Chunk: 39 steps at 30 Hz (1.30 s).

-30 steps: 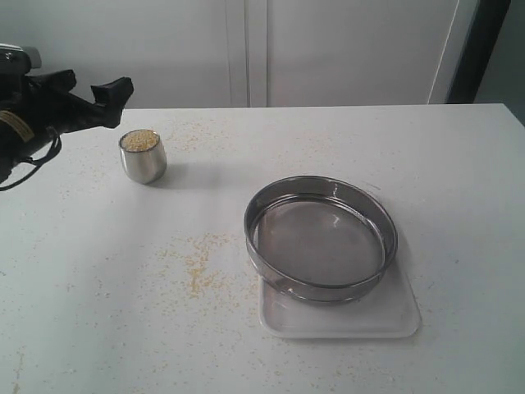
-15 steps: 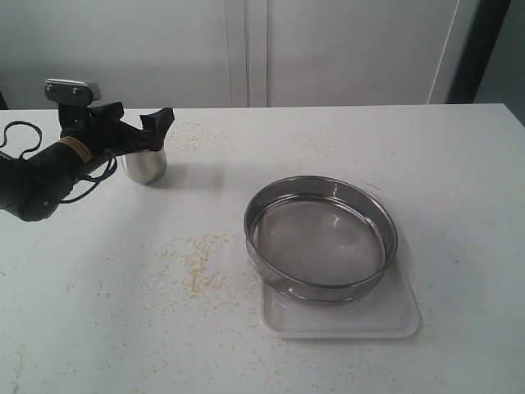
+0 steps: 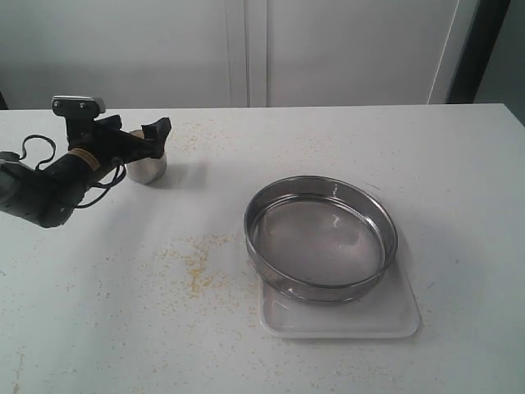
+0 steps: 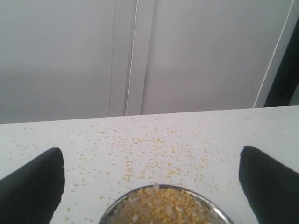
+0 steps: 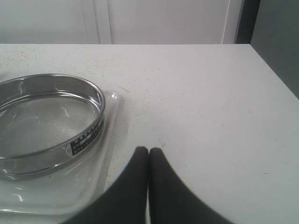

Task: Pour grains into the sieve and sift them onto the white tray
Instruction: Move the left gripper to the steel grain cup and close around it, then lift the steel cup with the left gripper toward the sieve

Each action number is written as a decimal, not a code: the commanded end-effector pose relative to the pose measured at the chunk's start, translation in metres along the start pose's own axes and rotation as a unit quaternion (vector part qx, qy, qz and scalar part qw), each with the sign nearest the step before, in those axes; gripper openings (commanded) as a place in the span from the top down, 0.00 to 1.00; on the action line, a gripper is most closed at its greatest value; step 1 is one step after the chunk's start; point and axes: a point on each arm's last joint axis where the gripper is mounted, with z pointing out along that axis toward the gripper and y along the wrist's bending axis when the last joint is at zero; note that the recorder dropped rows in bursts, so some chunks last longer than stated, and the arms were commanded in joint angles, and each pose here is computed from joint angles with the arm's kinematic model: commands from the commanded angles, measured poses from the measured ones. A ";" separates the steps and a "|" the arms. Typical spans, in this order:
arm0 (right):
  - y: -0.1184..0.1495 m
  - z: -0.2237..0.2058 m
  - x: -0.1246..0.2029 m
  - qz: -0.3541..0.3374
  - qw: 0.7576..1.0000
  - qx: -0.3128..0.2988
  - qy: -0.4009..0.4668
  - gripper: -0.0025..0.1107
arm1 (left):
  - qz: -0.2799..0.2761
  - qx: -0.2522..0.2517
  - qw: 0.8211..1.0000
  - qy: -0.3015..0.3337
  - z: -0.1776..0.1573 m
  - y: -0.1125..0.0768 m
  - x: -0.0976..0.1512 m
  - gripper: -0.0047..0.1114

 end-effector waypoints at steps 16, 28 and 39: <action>0.000 0.000 0.001 0.001 1.000 0.003 -0.004 0.98 | 0.001 -0.018 1.000 0.025 0.012 0.009 0.031 0.06; 0.000 0.000 0.001 0.001 1.000 0.003 -0.004 0.98 | 0.002 -0.021 0.999 0.038 0.018 0.013 0.045 0.06; 0.000 0.000 0.001 0.001 1.000 0.003 -0.004 0.98 | 0.038 0.020 0.997 0.063 0.017 0.006 0.049 0.96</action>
